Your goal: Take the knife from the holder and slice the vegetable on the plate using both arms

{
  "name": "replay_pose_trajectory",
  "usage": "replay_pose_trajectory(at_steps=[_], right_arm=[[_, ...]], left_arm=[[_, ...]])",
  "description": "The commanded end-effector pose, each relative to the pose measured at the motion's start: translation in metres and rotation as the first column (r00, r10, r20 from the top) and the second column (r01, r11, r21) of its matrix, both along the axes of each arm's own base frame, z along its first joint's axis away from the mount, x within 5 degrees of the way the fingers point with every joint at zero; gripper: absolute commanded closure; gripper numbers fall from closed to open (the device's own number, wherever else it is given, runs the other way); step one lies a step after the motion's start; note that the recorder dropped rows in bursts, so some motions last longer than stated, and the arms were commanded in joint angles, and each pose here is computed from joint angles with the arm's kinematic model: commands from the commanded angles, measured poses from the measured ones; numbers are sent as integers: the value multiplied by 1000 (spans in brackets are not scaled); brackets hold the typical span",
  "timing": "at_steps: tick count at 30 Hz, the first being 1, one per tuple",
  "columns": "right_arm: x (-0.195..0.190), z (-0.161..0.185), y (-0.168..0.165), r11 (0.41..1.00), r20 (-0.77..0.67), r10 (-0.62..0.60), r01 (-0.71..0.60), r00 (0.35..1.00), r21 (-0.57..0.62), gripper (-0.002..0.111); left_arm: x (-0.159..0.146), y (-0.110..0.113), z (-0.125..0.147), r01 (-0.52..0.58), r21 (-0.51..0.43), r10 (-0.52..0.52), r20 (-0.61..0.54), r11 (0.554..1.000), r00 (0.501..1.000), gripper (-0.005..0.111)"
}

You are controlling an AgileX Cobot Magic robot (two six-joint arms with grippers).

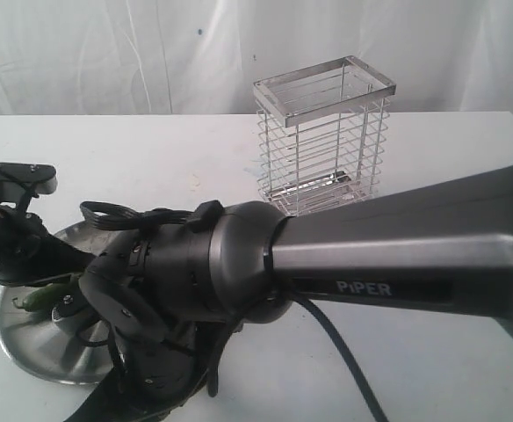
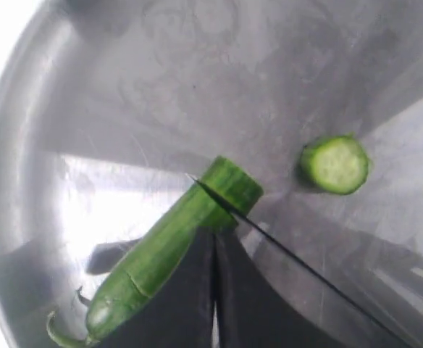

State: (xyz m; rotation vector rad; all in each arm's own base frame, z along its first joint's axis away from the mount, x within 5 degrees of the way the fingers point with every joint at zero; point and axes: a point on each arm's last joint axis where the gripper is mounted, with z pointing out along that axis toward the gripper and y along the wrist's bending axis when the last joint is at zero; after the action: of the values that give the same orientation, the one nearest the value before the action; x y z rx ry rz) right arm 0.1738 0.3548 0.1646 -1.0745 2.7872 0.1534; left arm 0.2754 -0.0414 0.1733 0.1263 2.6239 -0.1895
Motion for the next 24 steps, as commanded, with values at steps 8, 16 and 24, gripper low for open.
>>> replay_pose_trajectory(at_steps=[8, 16, 24], right_arm=[[1, 3, 0, 1000, -1, 9, -9, 1000, 6, 108], [0, 3, 1, 1000, -13, 20, -20, 1000, 18, 108], [3, 7, 6, 998, 6, 43, -43, 999, 53, 108]], left_arm=[[-8, 4, 1, -15, -6, 14, -18, 1000, 1000, 107], [-2, 4, -18, -17, 10, 18, -62, 1000, 998, 107], [-2, 4, -18, -17, 10, 17, -64, 1000, 998, 107]])
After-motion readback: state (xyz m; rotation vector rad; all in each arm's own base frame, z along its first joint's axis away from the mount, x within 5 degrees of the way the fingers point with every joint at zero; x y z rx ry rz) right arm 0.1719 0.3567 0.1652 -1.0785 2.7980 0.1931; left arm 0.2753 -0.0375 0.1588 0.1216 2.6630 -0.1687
